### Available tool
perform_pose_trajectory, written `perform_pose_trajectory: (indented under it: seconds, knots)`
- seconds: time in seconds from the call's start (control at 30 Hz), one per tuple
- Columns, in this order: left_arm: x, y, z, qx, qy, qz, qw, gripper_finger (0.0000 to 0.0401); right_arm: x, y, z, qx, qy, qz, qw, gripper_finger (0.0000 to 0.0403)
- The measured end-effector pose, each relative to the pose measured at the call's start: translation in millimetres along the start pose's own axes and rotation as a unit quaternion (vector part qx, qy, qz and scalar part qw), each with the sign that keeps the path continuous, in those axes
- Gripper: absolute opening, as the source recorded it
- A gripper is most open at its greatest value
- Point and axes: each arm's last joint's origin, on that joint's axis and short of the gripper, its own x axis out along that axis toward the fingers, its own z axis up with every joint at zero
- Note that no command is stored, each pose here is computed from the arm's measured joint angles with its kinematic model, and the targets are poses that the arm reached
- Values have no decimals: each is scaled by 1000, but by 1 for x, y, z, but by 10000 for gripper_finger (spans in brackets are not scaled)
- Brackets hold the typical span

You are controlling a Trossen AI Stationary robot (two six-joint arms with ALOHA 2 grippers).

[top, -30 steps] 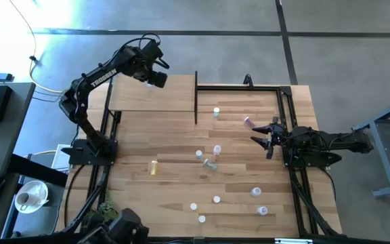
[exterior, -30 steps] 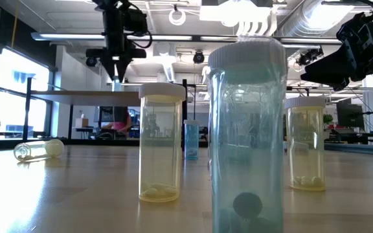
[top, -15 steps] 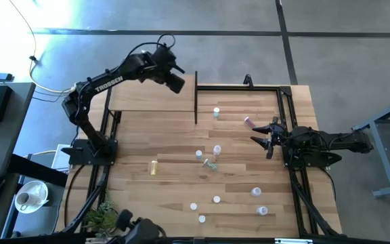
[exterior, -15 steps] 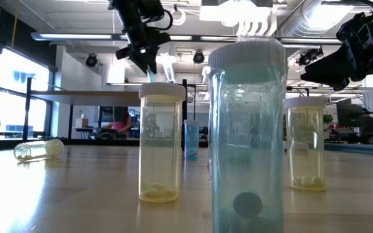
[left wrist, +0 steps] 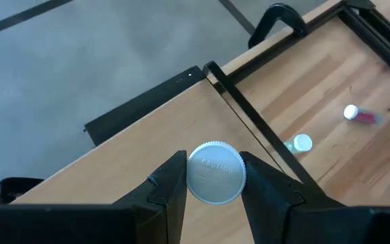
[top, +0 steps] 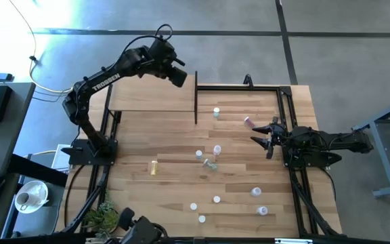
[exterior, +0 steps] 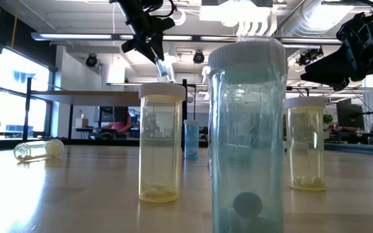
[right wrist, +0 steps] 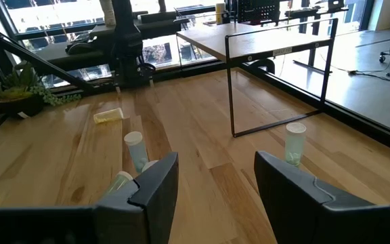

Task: Pick and place medicine bottles onto shelf by color
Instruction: Put the bottom left blue pill bottle on the shelf

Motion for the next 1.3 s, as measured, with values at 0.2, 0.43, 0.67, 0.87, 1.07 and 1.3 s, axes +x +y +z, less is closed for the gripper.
perform_pose_trajectory:
  seconds: [0.2, 0.43, 0.67, 0.87, 1.07, 1.3]
  knots:
    - [9, -6, -6, 4, 28, 10, 1000, 111, 0, 0, 0, 0, 0, 0, 1000, 186]
    - [43, -10, -14, 29, 84, 41, 995, 111, 0, 0, 0, 0, 0, 0, 1000, 186]
    - [49, -8, -18, 53, 98, 76, 991, 111, 0, 0, 0, 0, 0, 0, 1000, 186]
    - [42, -1, -23, 67, 113, 150, 980, 111, 0, 0, 0, 0, 0, 0, 1000, 186]
    - [42, -2, -24, 47, 124, 128, 983, 111, 0, 0, 0, 1, 0, 0, 1000, 186]
    - [43, 0, -24, 42, 123, 133, 983, 111, 0, 0, 0, 1, 0, 0, 1000, 186]
